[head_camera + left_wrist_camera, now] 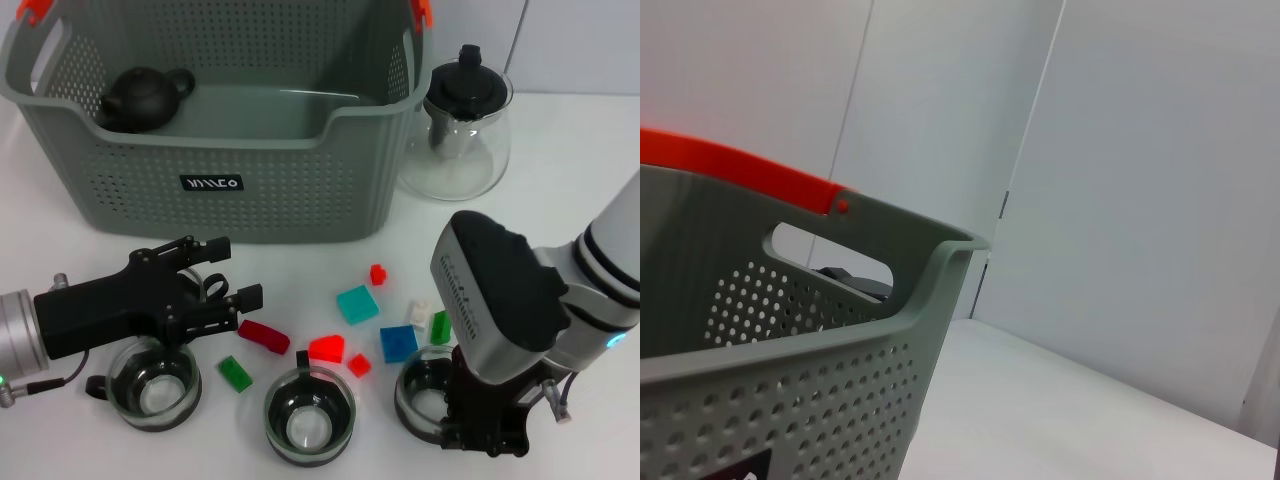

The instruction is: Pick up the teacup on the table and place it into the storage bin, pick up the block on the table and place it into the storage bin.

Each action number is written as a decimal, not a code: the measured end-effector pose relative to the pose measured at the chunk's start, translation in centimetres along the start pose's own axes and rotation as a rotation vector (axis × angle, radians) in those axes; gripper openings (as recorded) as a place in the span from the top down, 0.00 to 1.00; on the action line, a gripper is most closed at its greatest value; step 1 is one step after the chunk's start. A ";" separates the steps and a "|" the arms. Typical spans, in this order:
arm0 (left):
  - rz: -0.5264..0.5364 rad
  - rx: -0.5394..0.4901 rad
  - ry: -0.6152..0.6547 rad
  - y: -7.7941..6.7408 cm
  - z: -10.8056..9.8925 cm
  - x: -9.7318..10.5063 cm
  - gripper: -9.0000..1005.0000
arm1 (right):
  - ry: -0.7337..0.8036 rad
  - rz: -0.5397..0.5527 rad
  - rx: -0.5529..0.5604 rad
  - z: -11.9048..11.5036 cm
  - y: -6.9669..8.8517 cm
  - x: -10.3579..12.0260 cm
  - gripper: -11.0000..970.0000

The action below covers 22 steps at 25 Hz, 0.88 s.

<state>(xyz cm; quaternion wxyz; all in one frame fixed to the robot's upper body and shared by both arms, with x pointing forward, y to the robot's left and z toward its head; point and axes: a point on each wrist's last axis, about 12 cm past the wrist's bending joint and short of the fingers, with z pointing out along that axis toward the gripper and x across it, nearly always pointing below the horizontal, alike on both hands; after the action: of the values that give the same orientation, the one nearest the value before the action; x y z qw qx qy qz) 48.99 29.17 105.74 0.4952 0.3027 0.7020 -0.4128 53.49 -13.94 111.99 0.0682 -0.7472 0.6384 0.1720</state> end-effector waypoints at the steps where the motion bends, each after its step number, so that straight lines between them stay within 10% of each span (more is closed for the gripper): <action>1: 0.001 0.001 0.000 0.0 0.0 0.0 0.16 | -0.007 0.002 0.004 -0.2 0.0 0.1 0.80; 12: 0.010 -0.011 -0.002 0.0 -0.6 0.1 0.16 | -0.115 0.058 0.021 -4.0 0.3 1.8 0.92; 22: 0.013 -0.041 -0.019 -0.1 -2.2 0.3 0.16 | -0.612 -0.011 0.182 -12.8 1.2 3.3 0.93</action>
<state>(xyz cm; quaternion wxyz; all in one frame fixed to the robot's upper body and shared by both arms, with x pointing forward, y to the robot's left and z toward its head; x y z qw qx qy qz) 47.82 31.05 105.86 0.5105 0.2933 0.7036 -0.3978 54.96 -21.36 122.91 0.3244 -0.6550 0.5971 0.3305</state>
